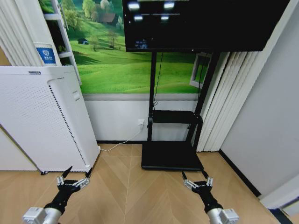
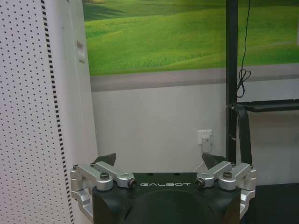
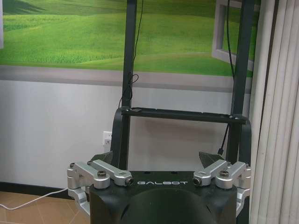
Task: Pick up the trash bin and place the garbage on the floor into it.
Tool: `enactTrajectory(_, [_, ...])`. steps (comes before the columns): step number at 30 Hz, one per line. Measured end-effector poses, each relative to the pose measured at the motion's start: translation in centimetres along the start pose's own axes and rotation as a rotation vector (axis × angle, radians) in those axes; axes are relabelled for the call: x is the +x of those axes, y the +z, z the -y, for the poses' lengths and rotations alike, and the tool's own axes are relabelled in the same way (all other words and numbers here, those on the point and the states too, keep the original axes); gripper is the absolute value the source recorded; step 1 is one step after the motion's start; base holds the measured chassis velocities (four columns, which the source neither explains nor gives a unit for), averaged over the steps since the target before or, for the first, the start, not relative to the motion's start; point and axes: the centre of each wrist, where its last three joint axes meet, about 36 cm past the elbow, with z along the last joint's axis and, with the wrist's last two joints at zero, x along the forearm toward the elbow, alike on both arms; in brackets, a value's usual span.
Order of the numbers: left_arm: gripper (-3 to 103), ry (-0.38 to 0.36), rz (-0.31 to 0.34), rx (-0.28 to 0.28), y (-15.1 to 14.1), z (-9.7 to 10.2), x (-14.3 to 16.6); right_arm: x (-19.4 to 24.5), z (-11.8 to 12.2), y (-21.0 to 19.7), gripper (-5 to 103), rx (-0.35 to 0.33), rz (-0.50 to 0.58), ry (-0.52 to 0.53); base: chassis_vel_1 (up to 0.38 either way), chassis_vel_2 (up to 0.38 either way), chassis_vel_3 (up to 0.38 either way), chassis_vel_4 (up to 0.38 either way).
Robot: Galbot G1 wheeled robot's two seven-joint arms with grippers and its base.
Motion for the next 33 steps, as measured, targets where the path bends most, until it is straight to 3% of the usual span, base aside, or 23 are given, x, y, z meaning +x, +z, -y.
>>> enactTrajectory(33, [100, 0.001, 0.000, 0.000, 0.00, 0.00, 0.00, 0.00, 0.00, 0.00, 100, 0.000, 0.001, 0.000, 0.000, 0.000, 0.000, 0.000])
